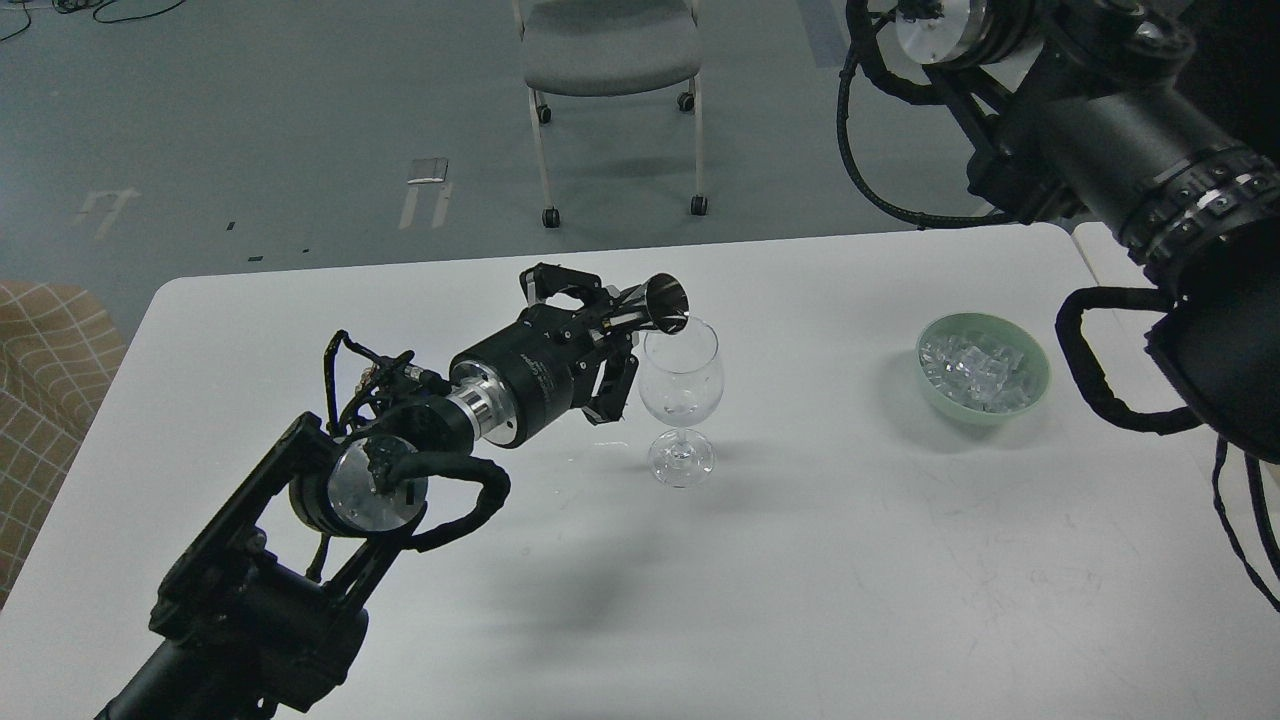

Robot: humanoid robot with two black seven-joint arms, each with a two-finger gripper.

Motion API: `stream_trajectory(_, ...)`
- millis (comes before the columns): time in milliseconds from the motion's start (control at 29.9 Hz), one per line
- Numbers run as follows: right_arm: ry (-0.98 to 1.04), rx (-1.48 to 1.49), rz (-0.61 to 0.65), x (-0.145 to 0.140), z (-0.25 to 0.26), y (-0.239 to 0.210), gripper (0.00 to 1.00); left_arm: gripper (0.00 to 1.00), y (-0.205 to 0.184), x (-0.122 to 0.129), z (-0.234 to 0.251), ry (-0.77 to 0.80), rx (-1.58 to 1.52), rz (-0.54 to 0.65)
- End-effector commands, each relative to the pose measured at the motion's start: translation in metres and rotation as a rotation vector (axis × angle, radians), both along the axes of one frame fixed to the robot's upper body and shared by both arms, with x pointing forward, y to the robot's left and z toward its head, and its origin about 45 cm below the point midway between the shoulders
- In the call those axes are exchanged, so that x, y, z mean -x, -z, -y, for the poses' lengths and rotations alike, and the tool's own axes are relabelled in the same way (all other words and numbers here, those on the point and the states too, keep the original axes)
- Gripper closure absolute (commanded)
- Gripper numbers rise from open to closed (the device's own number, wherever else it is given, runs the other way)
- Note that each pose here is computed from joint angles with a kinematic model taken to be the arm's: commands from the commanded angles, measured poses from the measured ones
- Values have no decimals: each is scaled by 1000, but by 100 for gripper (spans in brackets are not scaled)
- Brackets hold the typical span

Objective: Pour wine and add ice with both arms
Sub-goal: 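Tilt the jigger over the wine glass with the left gripper, then hold the jigger tipped above the glass to pour, left gripper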

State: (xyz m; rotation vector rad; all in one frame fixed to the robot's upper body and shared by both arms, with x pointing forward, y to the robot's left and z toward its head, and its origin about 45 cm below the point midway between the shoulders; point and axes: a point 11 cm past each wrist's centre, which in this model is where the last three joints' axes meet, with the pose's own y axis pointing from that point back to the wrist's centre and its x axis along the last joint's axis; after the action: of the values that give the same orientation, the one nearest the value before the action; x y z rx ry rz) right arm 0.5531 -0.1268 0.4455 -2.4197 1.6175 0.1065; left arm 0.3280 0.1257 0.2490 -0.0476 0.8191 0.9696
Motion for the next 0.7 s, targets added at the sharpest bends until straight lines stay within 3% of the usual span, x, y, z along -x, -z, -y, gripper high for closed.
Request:
stream_trajectory(0, -3, 1, 1, 0, -1, 0, 0, 100, 1, 0, 0, 1, -13, -6)
stream_trajectory(668, -2, 0, -2, 0, 0, 2, 0, 100, -5, -7, -17, -12, -102, 23)
